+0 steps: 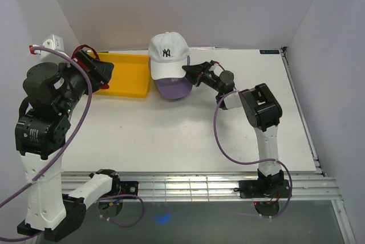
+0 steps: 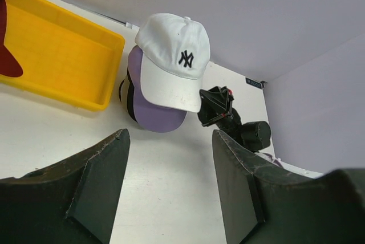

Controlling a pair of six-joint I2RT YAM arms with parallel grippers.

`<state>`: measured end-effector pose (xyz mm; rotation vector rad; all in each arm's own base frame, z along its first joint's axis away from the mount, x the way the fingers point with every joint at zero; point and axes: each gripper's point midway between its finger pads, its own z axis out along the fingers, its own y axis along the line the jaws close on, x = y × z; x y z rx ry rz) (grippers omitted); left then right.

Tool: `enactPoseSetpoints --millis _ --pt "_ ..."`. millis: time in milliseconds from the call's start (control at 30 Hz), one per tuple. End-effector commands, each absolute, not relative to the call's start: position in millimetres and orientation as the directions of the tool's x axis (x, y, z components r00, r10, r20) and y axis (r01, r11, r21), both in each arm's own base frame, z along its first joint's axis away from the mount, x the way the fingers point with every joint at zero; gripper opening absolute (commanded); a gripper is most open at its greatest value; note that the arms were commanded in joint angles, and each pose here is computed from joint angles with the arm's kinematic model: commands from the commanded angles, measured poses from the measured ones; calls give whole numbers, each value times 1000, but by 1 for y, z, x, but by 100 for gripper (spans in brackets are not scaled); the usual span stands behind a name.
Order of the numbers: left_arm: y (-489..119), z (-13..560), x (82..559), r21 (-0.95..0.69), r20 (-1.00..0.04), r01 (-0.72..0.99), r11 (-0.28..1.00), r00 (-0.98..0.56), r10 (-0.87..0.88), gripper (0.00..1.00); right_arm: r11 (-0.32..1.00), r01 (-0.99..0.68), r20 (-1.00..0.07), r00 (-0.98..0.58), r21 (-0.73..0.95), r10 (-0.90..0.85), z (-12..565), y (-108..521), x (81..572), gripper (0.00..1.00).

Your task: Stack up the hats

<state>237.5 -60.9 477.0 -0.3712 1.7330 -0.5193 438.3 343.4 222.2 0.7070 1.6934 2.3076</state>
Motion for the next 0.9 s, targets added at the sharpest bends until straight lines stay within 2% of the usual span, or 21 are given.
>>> enactPoseSetpoints --millis 0,400,600,867 --pt "-57 477 236 -517 -841 24 856 -202 -502 70 -532 -20 168 -938 846 303 309 318 398 37" --pt "-58 473 240 -511 -843 24 859 -207 -496 70 -470 -78 112 -925 879 363 328 318 397 52" --pt "-58 472 242 -510 -843 25 860 -211 -494 70 -368 -58 102 -911 928 399 316 318 397 54" --pt "-59 467 242 -509 -843 26 861 -216 -492 70 -301 -13 119 -900 953 418 290 313 390 54"
